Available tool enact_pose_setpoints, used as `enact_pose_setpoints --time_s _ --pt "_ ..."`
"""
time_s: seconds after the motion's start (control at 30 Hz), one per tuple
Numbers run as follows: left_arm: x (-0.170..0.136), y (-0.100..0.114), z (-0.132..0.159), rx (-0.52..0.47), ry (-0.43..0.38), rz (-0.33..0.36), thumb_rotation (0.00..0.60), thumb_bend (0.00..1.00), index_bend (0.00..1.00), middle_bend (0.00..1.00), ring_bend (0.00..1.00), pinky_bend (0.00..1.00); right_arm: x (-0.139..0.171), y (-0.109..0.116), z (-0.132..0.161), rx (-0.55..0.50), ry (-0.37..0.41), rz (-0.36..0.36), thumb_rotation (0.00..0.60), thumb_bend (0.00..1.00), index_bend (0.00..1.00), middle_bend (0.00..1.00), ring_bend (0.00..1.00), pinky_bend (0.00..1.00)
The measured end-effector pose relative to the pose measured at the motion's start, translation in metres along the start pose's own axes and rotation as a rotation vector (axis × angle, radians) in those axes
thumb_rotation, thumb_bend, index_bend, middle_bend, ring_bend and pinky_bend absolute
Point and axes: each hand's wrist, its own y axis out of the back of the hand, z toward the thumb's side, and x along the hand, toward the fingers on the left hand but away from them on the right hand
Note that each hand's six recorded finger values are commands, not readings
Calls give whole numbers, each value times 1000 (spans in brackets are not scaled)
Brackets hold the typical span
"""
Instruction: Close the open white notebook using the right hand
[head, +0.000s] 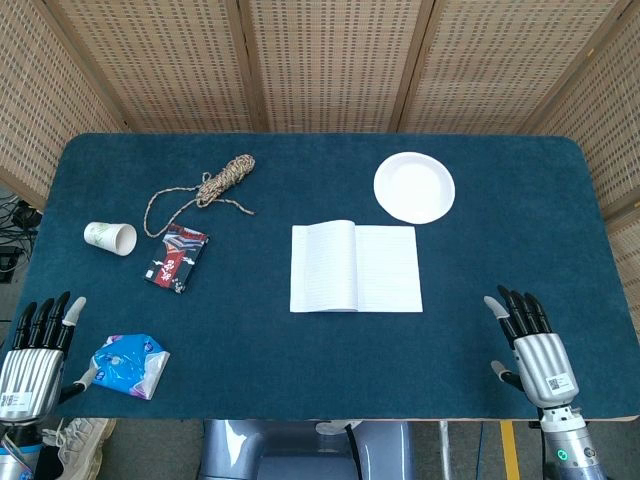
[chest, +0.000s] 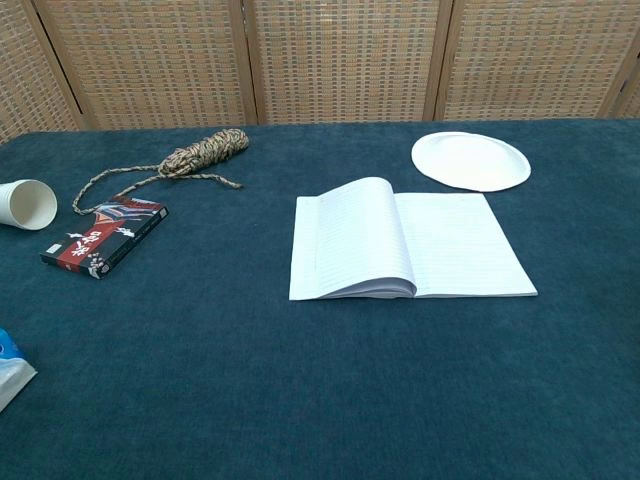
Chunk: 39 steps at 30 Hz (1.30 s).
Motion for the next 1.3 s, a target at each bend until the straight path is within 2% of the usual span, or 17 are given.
enact_pose_setpoints --time_s 0.87,1.03,1.3 --pt "-3 8 2 -17 -11 15 600 68 0 0 0 0 -9 -7 2 -4 -2 21 600 226 0 0 0 0" --pt "-2 8 1 -19 -7 12 600 68 0 0 0 0 -25 -11 14 -5 12 36 600 226 0 0 0 0" --pt "2 8 -4 -20 13 13 600 67 0 0 0 0 -62 -19 55 -9 46 60 600 227 0 0 0 0"
